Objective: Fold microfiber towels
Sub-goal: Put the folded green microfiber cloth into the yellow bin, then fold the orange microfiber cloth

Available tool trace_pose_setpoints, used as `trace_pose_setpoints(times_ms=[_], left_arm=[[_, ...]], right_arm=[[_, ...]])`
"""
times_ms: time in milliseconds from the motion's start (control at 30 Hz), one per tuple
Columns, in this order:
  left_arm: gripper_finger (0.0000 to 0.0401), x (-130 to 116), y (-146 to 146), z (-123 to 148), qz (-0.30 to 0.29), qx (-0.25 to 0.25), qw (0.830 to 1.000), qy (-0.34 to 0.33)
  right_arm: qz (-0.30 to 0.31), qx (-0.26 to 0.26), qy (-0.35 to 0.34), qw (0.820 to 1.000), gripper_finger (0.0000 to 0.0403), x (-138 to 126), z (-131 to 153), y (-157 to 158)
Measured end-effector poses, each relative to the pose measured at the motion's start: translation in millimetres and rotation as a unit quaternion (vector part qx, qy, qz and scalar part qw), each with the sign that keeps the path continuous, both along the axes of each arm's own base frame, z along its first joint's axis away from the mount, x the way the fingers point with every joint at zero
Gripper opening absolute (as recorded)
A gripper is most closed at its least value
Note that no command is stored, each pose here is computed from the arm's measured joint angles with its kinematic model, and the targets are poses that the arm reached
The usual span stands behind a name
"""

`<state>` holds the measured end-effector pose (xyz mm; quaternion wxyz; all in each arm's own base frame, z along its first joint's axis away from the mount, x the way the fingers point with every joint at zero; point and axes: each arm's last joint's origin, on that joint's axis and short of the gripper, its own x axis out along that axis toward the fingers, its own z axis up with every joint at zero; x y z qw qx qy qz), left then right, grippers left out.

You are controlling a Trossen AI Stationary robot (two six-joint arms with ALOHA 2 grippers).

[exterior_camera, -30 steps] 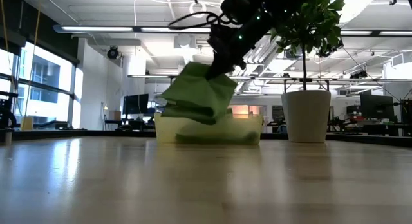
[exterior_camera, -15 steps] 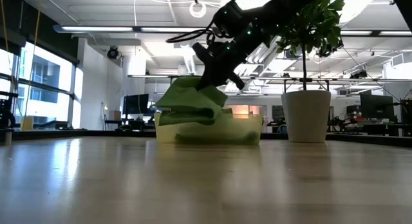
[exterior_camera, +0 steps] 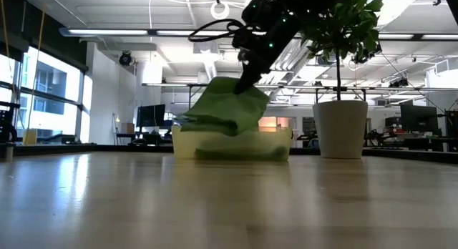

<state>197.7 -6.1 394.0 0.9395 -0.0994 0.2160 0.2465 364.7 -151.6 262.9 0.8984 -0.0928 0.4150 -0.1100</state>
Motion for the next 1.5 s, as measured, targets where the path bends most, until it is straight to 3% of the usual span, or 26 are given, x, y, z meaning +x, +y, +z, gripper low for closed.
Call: trace_pose_setpoints(times_ms=[267,533,800,1033,1133,1267,1367,1500], left_arm=[[0.0113,0.0,0.1,0.0,0.005,-0.007,1.0,-0.004],[0.0113,0.0,0.1,0.1,0.007,-0.007,1.0,-0.005],[0.0113,-0.1,0.4,0.1,0.011,-0.003,1.0,-0.005],[0.0113,-0.3,1.0,0.3,0.021,0.003,1.0,-0.005],[0.0113,-0.3,1.0,0.3,0.022,0.004,1.0,-0.005],[0.0113,-0.3,1.1,0.3,0.022,0.004,1.0,-0.005],[0.0113,-0.3,1.1,0.3,0.022,0.004,1.0,-0.005],[0.0113,-0.3,1.1,0.3,0.022,0.003,1.0,-0.006]], right_arm=[[0.095,-0.086,0.05,0.991,0.0,-3.2,6.2,-7.4],[0.148,-0.107,0.102,0.978,0.0,7.6,-26.8,-17.4],[0.101,-0.171,0.113,0.973,0.0,20.3,-41.7,-27.5],[0.131,-0.191,0.115,0.966,0.0002,21.5,-40.7,-27.7],[0.141,-0.175,0.12,0.967,0.0024,20.0,-42.7,-26.0],[0.108,-0.166,0.1,0.975,0.0088,21.7,-40.9,-27.1],[0.05,-0.196,0.098,0.974,0.014,24.6,-36.3,-28.3],[-0.062,-0.247,0.129,0.958,0.0184,28.3,-15.1,-24.9]])
